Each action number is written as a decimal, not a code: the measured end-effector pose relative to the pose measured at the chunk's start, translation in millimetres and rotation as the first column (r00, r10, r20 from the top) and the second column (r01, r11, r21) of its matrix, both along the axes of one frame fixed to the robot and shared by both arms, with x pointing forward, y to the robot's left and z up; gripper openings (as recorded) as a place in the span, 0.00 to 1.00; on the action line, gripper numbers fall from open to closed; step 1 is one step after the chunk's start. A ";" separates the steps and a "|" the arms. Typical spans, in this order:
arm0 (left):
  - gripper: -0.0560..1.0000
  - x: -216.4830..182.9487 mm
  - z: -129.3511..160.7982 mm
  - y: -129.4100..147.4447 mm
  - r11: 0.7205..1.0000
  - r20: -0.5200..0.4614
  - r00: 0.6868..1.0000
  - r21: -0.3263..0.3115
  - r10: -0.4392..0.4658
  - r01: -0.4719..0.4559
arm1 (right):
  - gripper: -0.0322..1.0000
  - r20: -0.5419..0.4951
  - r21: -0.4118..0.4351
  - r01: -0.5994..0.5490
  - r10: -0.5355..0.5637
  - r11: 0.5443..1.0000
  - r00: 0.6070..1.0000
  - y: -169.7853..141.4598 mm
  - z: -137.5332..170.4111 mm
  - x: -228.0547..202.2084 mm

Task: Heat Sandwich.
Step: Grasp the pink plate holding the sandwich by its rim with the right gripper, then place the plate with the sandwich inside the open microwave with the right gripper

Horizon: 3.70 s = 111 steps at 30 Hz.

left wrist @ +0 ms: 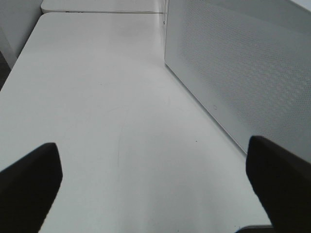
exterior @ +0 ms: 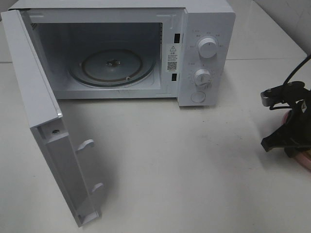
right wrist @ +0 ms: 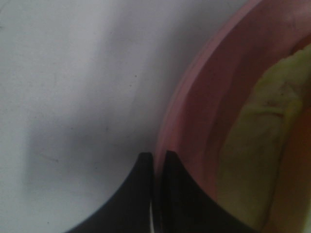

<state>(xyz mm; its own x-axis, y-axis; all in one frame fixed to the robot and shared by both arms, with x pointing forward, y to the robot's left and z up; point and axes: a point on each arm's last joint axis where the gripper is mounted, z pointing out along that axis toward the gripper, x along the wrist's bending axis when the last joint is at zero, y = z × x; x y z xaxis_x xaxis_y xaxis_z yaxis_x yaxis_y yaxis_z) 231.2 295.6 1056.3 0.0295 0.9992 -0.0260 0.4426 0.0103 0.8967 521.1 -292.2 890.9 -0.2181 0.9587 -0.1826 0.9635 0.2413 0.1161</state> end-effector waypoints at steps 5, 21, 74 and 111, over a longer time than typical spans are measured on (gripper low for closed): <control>0.98 0.0 0.0 0.0 1.000 0.000 1.000 0.000 0.000 0.000 | 0.07 -0.003 -0.002 0.000 0.000 1.000 1.000 -0.1 0.0 -0.2; 0.98 0.0 0.0 0.0 1.000 0.000 1.000 0.000 0.000 0.000 | 0.06 -0.016 -0.030 -0.003 0.003 1.000 1.000 -0.9 3.4 -2.6; 0.98 0.0 0.0 0.0 1.000 0.000 1.000 0.000 0.000 0.000 | 0.06 -0.101 -0.293 -0.289 0.271 0.911 0.957 84.5 58.5 -55.5; 0.98 0.0 0.0 0.0 1.000 0.000 1.000 0.000 0.000 0.000 | 0.06 -0.082 -0.224 -0.723 0.727 0.653 0.682 129.5 85.1 -140.0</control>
